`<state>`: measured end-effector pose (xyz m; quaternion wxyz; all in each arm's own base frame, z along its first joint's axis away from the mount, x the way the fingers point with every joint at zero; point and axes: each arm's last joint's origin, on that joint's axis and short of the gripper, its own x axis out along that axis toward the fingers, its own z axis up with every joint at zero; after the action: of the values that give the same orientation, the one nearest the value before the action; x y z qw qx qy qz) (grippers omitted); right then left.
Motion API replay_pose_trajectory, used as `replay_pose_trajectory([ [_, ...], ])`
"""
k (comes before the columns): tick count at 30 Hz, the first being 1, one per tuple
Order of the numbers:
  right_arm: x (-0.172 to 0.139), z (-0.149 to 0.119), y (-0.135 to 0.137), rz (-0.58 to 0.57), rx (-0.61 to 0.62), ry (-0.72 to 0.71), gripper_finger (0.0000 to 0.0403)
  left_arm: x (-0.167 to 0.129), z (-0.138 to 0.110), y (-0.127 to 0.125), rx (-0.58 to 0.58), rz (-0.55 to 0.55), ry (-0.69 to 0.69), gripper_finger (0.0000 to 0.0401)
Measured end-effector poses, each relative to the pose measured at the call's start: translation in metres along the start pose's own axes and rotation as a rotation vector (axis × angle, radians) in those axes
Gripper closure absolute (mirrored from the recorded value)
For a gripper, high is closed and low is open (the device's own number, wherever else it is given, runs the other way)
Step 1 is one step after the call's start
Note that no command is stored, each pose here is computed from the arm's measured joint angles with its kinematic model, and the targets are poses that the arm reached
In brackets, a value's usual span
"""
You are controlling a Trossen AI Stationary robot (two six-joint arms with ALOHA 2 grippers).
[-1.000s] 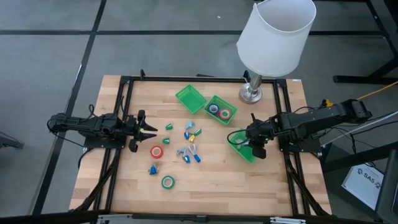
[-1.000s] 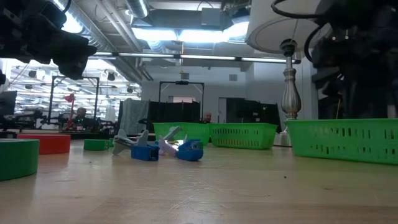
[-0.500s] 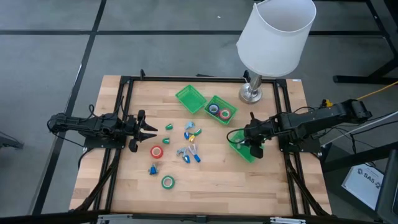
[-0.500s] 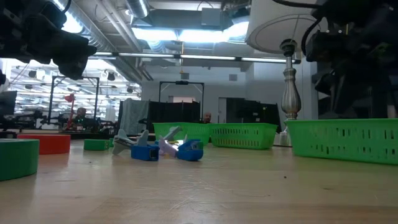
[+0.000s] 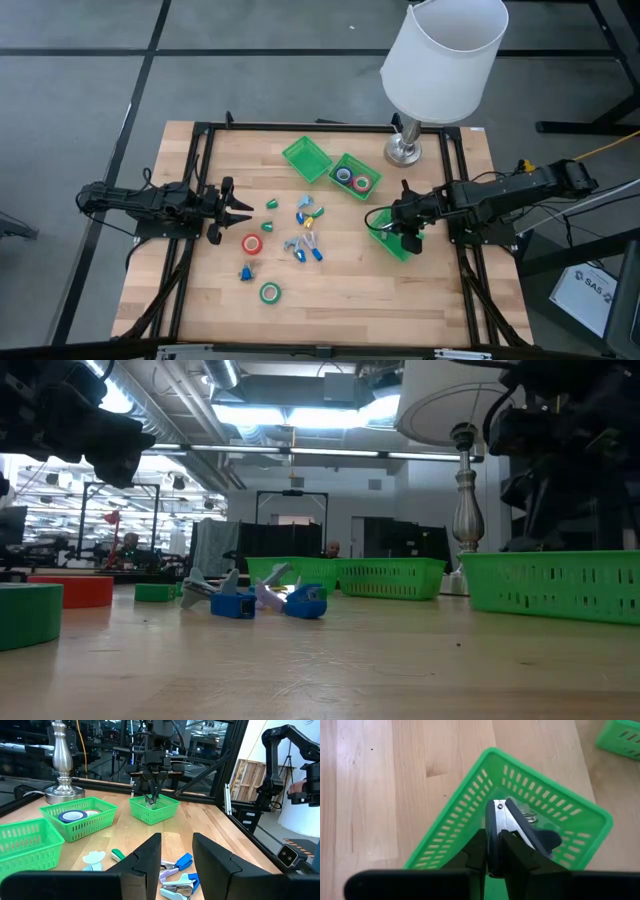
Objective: Pick and place Stapler, Stapler remover, tape
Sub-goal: Put the black staple remover into the bottom basket
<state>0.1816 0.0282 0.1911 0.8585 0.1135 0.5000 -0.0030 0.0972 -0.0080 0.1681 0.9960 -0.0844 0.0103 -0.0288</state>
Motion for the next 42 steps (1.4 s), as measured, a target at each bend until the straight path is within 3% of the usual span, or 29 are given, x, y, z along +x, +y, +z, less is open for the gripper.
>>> replay_pose_trajectory([
  [21, -0.0001, 0.0048, 0.0004, -0.020, -0.126, -0.056, 0.0342, 0.0000, -0.0001, 0.0000, 0.000, 0.000, 0.000, 0.0294],
  [34, -0.0001, 0.0057, -0.0005, -0.050, -0.096, -0.071, 0.0341, 0.0000, 0.0000, 0.0000, 0.000, 0.000, 0.000, 0.0294],
  [42, -0.0001, 0.0057, -0.0005, -0.049, -0.069, -0.071, 0.0296, 0.0000, -0.0001, 0.0000, 0.000, 0.000, 0.001, 0.0294],
])
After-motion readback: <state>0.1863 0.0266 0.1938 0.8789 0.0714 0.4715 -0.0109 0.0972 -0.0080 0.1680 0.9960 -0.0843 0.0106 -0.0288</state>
